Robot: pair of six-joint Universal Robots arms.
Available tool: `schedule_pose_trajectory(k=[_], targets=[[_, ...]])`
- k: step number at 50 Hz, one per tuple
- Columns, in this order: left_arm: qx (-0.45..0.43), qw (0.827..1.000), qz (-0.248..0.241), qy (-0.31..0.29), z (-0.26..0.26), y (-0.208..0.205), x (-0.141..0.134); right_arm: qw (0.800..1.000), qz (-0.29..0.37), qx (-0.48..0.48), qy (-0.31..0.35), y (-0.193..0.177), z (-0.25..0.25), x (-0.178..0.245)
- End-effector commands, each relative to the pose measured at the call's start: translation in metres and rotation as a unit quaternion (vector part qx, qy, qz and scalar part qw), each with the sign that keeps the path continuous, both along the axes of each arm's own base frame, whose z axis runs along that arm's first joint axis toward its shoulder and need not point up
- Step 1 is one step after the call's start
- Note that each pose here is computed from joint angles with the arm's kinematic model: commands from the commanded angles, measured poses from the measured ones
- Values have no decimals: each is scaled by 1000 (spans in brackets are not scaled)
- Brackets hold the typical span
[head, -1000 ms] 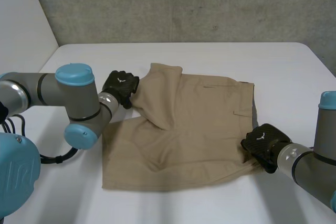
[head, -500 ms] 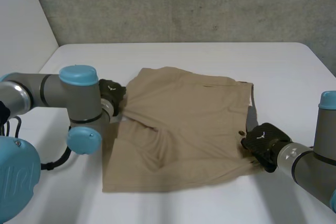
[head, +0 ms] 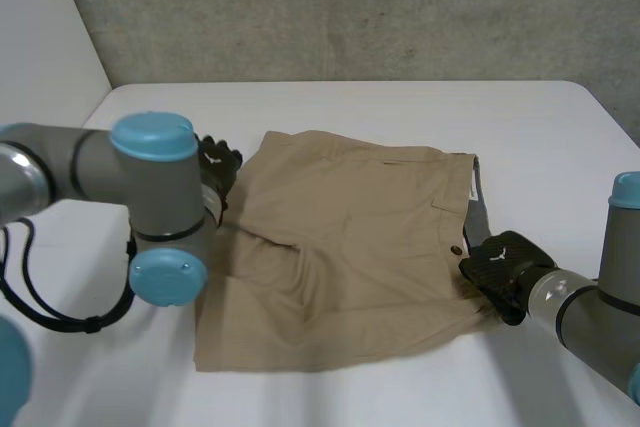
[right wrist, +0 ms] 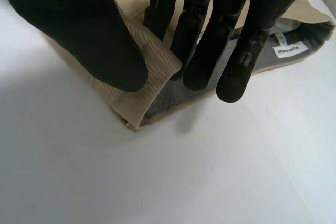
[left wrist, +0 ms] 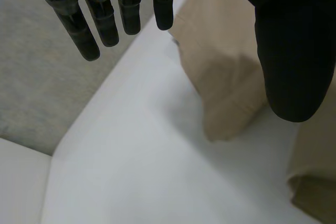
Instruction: Fold the shorts.
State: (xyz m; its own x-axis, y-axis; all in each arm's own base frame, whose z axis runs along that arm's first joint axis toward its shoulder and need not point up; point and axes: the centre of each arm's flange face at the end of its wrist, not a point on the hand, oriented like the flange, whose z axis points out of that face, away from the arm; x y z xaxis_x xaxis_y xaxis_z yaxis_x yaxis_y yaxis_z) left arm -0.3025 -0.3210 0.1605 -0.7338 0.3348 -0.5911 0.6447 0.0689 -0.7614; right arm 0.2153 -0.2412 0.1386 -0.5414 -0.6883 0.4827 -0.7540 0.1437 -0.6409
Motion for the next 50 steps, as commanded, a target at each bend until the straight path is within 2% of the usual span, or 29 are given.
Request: schedule_pose_trajectory(k=[1,5,10,13,19,28,35,50], targets=[[4,999,9,32,42,38,23,1000,-16,3,-24,-2,2,1],[30,998,6,59,53,76,37,999,-17,4,-27,-2,2,2],[94,990,-55,88,44,139,43,999,-20,-4,-29,-4,2,2],[122,985,-73,99,37,164,49,999,-27,-12,-39,-7,2,2],[160,980,-69,93,20,188,64,997,-44,-6,-62,-8,4,2],[181,978,-60,83,2,197,73,997,-43,-2,-62,-6,2,3],[157,981,-62,95,-6,190,69,997,-42,-2,-62,-5,2,3],[175,979,-60,81,-29,184,65,997,-41,-4,-63,-4,4,3]])
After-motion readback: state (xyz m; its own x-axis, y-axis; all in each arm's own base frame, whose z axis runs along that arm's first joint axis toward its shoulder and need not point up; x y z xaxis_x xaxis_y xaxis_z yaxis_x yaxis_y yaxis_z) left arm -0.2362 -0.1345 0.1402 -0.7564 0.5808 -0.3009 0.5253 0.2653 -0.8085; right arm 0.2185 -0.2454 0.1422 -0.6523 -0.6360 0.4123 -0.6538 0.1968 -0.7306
